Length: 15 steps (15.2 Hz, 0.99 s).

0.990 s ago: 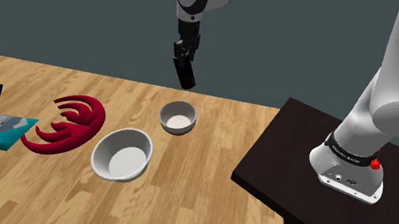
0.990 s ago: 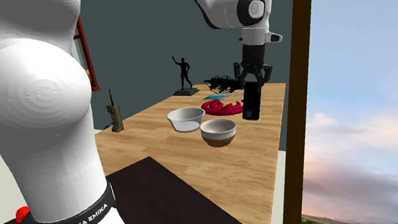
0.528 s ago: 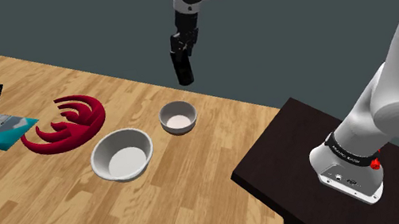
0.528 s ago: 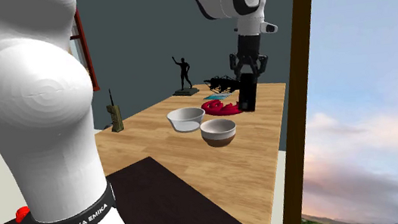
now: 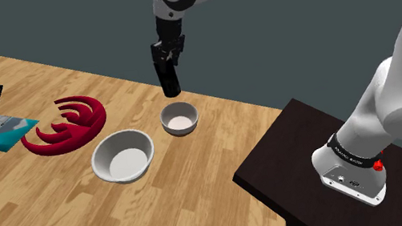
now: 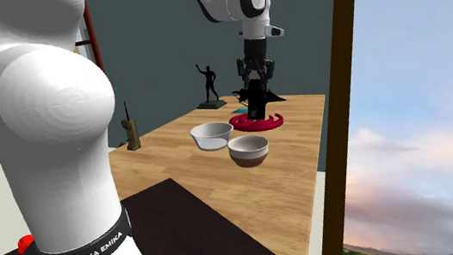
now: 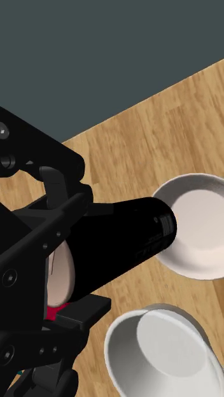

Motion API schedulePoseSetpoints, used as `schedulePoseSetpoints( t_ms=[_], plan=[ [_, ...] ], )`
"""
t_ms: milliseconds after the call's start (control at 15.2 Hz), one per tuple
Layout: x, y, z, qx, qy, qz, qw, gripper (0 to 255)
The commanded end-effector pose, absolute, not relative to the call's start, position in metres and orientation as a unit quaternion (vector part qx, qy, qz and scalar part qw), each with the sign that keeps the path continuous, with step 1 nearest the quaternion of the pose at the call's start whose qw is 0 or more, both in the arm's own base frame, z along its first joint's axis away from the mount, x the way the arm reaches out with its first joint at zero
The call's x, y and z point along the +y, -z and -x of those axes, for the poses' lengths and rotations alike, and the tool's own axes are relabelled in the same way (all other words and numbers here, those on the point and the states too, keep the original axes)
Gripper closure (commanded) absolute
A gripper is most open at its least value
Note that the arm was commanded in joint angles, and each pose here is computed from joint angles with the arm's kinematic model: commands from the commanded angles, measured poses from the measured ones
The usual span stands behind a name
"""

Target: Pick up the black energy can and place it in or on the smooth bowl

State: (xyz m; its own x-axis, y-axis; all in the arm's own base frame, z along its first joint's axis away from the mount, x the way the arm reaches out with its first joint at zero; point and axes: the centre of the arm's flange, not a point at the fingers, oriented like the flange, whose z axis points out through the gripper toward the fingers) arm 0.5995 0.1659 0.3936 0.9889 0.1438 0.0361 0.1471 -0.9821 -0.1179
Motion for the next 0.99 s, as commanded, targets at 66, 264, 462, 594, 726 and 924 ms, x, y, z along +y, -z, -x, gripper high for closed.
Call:
schedulePoseSetpoints(
  t_ms=[66,264,462,594,726,924],
  plan=[
    [0.204,-0.398,-0.593,-0.072,0.014,0.995,0.060,255],
    [0.243,-0.403,-0.587,-0.072,0.014,0.995,0.060,255],
    [0.282,-0.407,-0.580,-0.072,0.014,0.995,0.060,255],
    [0.308,-0.411,-0.576,-0.072,0.014,0.995,0.060,255],
    [0.334,-0.414,-0.572,-0.072,0.014,0.995,0.060,255],
    [0.372,-0.419,-0.566,-0.072,0.014,0.995,0.060,255]
  ],
)
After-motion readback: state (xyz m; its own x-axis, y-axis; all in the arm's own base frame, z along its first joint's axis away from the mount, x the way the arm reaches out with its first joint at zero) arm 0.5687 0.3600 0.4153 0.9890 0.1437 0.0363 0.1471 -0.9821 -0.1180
